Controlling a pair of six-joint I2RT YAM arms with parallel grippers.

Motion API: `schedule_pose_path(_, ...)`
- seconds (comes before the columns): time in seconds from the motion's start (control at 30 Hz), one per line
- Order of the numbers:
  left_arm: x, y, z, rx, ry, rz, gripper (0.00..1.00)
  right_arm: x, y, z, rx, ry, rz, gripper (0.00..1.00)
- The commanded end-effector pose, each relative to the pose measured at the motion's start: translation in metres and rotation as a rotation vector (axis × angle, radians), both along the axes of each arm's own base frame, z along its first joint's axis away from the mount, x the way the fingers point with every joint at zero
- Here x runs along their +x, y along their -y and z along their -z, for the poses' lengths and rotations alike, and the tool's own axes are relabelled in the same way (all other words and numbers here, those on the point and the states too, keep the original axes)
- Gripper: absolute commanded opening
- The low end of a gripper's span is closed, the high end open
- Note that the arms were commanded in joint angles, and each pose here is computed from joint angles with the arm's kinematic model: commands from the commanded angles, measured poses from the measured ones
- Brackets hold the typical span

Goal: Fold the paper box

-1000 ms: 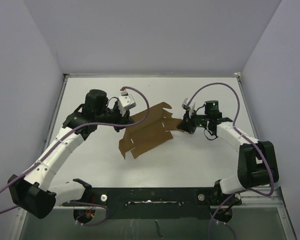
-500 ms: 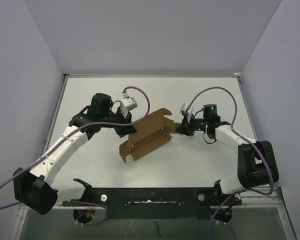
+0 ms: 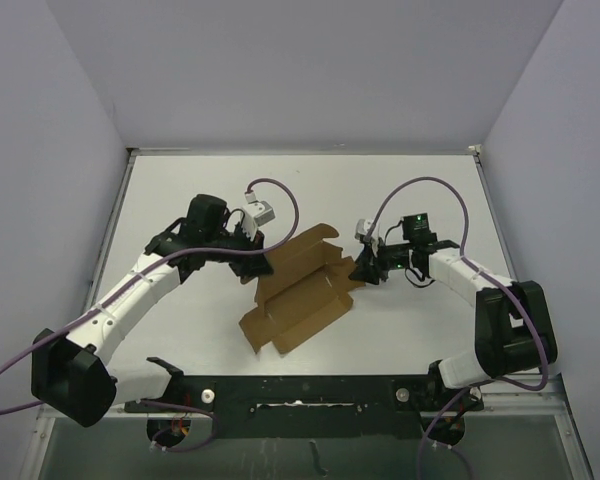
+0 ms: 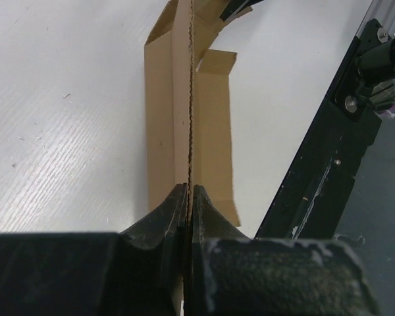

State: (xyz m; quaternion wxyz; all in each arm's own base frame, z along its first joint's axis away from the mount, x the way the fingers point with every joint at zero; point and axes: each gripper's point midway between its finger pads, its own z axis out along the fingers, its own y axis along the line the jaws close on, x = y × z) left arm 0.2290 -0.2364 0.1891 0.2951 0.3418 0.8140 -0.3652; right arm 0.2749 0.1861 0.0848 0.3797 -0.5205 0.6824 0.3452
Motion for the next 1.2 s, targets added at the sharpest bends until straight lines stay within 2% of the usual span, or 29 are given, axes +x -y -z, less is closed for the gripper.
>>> schedule_pose_path(0.0, 0.004, 0.005, -0.020, -0.049, 0.079, 0.006, 0.00, 0.002, -0.012, -0.029, 0.076, 0.029, -0.082, 0.31)
schedule_pose_path(0.2, 0.005, 0.003, -0.023, -0.044, 0.113, 0.008, 0.00, -0.002, -0.006, -0.061, 0.173, -0.043, -0.108, 0.56)
schedule_pose_path(0.33, 0.008, 0.001, -0.027, -0.034, 0.150, 0.004, 0.00, 0.011, 0.011, -0.086, 0.230, -0.055, -0.032, 0.63)
schedule_pose_path(0.47, 0.010, -0.002, -0.039, -0.030, 0.217, 0.021, 0.00, 0.039, 0.040, -0.090, 0.222, -0.102, 0.166, 0.61)
schedule_pose_path(0.6, 0.016, -0.006, -0.061, -0.002, 0.332, 0.052, 0.00, 0.053, 0.056, -0.072, 0.173, -0.157, 0.271, 0.43)
schedule_pose_path(0.67, 0.019, -0.012, -0.072, 0.035, 0.393, 0.067, 0.00, 0.055, 0.056, -0.070, 0.172, -0.174, 0.277, 0.39)
schedule_pose_path(0.87, 0.023, -0.028, -0.101, 0.129, 0.522, 0.088, 0.00, 0.057, 0.053, -0.067, 0.167, -0.155, 0.279, 0.42)
schedule_pose_path(1.0, 0.016, -0.026, -0.093, 0.177, 0.529, 0.127, 0.00, 0.068, 0.052, -0.058, 0.122, -0.134, 0.312, 0.45)
schedule_pose_path(1.17, 0.005, -0.017, -0.063, 0.254, 0.509, 0.188, 0.00, 0.087, 0.057, -0.045, 0.076, -0.135, 0.398, 0.43)
